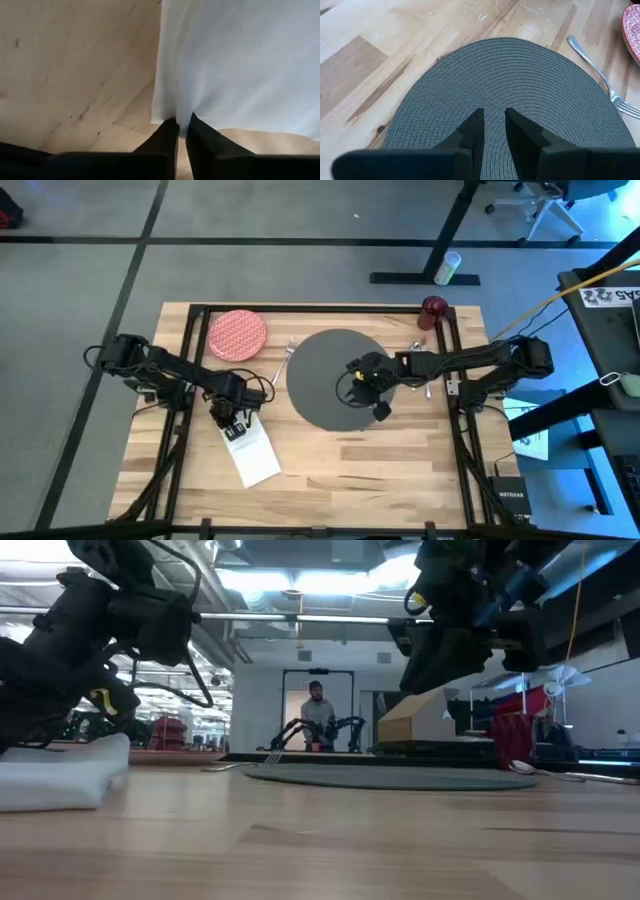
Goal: Set table place
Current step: Fold the white table napkin
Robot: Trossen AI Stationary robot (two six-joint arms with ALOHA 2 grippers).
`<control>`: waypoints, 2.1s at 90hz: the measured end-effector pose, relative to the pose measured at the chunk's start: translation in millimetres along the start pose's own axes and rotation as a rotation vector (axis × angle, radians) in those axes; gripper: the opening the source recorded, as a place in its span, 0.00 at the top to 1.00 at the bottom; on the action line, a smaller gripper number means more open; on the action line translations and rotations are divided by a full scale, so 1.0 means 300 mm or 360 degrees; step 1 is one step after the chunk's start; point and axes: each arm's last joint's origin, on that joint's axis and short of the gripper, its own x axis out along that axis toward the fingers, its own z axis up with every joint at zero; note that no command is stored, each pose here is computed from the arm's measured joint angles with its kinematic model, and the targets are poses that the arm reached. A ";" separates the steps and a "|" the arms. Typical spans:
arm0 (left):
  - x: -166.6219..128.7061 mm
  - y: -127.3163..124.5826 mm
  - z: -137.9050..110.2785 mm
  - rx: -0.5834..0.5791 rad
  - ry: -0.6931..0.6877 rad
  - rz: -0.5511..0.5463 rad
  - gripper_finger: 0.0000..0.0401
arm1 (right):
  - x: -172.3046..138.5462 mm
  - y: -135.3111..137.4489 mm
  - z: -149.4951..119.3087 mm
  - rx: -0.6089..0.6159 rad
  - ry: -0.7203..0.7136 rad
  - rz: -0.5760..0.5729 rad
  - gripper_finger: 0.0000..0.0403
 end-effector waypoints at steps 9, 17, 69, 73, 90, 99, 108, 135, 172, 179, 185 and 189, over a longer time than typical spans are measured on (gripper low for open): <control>0.000 0.000 0.000 0.0000 0.0000 0.0000 0.87 | 0.000 0.000 0.000 0.0000 0.0000 0.0000 0.84; 0.000 0.000 0.000 0.0000 -0.0001 0.0000 0.81 | 0.000 0.000 0.000 0.0000 0.0000 0.0000 0.84; 0.000 0.002 0.004 0.0005 -0.0043 0.0035 0.61 | 0.000 0.000 0.001 -0.0001 -0.0003 -0.0002 0.84; 0.000 0.002 0.004 0.0006 -0.0045 0.0038 0.60 | 0.000 0.000 0.001 -0.0001 -0.0003 -0.0003 0.84; -0.004 0.012 0.012 0.0005 -0.0051 0.0036 0.60 | 0.000 -0.001 0.001 -0.0001 -0.0004 -0.0004 0.84; -0.013 0.023 0.025 -0.0008 -0.0070 0.0035 0.60 | 0.000 -0.001 0.002 -0.0003 -0.0009 -0.0008 0.84; -0.028 0.031 0.042 -0.0012 -0.0116 0.0046 0.60 | 0.000 -0.002 0.002 -0.0003 -0.0009 -0.0008 0.84; -0.079 0.036 0.081 0.0022 -0.0194 -0.0009 0.60 | 0.000 -0.002 0.002 -0.0003 -0.0010 -0.0008 0.84; -0.074 0.049 0.079 0.0040 -0.0175 0.0028 0.60 | 0.000 -0.002 0.002 -0.0003 -0.0010 -0.0009 0.84; -0.072 0.047 0.073 0.0035 -0.0161 0.0039 0.63 | 0.000 -0.002 0.002 -0.0003 -0.0010 -0.0008 0.84; -0.071 0.047 0.065 0.0022 -0.0133 0.0058 0.68 | 0.000 -0.002 0.002 -0.0003 -0.0010 -0.0008 0.84; -0.070 0.045 0.062 0.0025 -0.0128 0.0062 0.71 | 0.000 -0.001 0.002 -0.0003 -0.0009 -0.0008 0.84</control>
